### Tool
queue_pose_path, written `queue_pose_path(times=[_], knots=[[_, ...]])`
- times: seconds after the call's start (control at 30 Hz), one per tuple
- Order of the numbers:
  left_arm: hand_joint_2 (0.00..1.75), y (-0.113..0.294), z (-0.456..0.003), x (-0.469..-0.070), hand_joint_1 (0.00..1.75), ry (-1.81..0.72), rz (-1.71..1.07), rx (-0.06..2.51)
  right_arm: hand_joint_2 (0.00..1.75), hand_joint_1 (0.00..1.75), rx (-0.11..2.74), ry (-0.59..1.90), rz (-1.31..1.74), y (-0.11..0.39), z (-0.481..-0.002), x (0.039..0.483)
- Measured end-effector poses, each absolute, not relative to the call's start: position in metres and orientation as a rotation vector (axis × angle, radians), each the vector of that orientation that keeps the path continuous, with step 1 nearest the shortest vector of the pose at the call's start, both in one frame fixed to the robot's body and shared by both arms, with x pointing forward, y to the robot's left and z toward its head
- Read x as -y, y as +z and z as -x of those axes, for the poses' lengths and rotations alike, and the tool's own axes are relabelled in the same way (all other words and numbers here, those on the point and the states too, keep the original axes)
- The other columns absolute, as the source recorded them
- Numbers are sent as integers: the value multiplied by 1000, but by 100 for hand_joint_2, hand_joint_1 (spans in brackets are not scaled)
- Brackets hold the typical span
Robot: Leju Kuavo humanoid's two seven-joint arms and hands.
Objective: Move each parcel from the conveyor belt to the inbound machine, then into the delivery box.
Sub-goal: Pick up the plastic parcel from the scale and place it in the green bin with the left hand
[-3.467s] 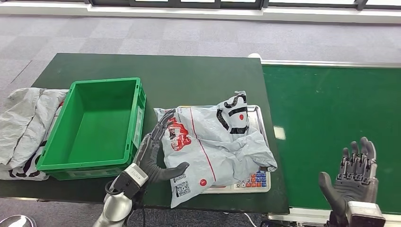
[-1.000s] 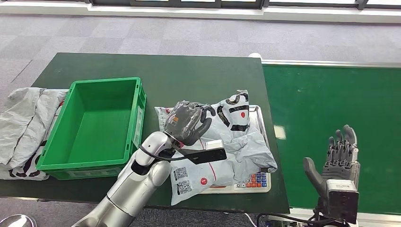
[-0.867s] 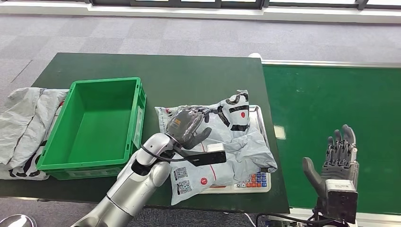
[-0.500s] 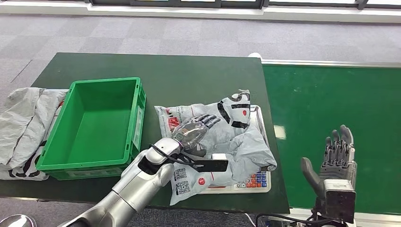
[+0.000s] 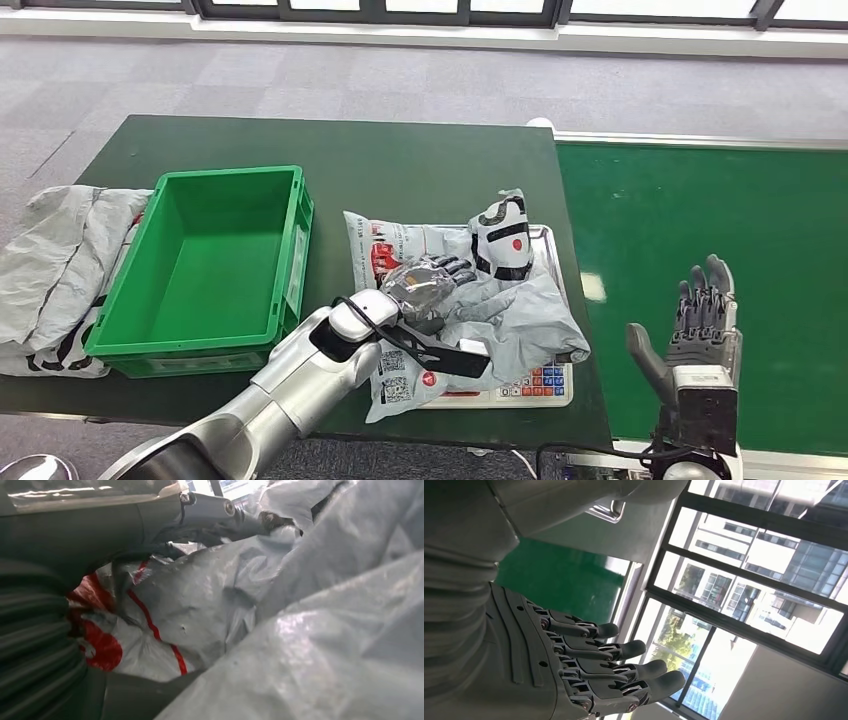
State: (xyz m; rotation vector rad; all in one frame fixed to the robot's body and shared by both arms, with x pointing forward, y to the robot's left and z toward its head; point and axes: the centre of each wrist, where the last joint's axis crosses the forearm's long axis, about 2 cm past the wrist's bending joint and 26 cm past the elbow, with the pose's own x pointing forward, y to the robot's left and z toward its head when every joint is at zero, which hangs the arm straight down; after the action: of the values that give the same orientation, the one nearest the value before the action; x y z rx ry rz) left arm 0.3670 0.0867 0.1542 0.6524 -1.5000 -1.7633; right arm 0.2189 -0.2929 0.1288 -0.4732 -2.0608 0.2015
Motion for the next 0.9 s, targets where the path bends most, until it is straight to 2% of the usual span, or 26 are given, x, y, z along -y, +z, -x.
queue_pose_path(times=[0.57,0.73,0.9], knots=[[175,148,-360,-85,175,-1783,-648,1538,175,0,2056,212,454,126,-223,288],[175,153,-348,-84,175,-1665,-737,1814,175,0,2057,207,440,126,-223,288],[175,177,-336,-84,175,-1490,-817,2053,175,0,2051,205,429,126,-222,288]])
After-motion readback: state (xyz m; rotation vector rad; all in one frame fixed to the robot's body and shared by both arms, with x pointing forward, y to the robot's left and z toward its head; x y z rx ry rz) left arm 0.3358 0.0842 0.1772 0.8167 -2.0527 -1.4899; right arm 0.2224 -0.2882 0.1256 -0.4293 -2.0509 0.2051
